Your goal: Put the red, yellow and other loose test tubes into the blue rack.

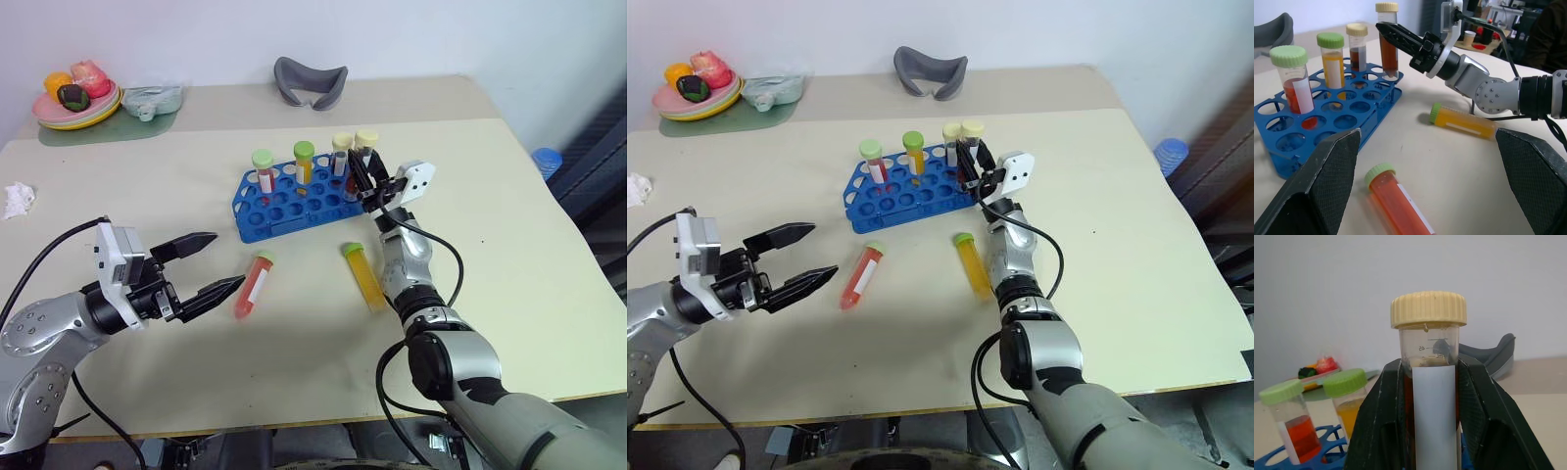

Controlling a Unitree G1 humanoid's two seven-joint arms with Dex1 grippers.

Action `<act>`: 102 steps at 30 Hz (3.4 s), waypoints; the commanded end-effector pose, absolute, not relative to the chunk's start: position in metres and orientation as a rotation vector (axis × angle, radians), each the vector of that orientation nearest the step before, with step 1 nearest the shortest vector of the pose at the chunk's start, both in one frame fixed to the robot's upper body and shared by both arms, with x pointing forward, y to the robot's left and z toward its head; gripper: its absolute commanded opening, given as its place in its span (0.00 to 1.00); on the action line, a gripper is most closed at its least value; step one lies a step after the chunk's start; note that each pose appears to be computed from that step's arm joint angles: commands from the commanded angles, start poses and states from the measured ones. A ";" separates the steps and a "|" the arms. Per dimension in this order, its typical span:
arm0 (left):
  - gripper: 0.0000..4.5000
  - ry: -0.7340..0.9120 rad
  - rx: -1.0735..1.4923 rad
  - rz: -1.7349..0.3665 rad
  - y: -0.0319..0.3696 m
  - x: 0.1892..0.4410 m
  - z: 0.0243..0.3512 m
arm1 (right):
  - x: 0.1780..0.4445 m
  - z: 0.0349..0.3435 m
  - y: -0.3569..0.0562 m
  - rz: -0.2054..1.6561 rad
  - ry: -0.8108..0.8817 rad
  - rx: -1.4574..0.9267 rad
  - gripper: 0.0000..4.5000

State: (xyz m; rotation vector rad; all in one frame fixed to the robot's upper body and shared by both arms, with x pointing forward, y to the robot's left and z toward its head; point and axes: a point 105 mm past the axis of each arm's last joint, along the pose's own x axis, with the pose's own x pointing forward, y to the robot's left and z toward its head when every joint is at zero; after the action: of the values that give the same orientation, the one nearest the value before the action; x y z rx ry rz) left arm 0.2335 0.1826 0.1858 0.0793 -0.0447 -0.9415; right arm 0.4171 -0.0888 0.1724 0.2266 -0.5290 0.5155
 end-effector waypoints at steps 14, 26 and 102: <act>1.00 -0.096 0.103 -0.947 0.178 0.230 0.197 | 0.413 0.172 -0.096 0.446 -0.583 0.138 0.52; 1.00 -0.094 0.067 -0.916 0.173 0.235 0.198 | 0.418 0.199 -0.115 0.355 -0.604 -0.001 0.99; 1.00 0.035 0.207 -1.205 0.175 0.234 0.180 | 0.315 0.109 -0.112 0.460 0.806 -0.101 0.19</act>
State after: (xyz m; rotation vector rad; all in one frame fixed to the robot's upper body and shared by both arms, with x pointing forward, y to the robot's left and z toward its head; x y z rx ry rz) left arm 0.2343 0.1753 0.1714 0.1723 0.0768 -1.2067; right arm 0.3192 -0.1118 0.1185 -0.0779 0.7764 0.4642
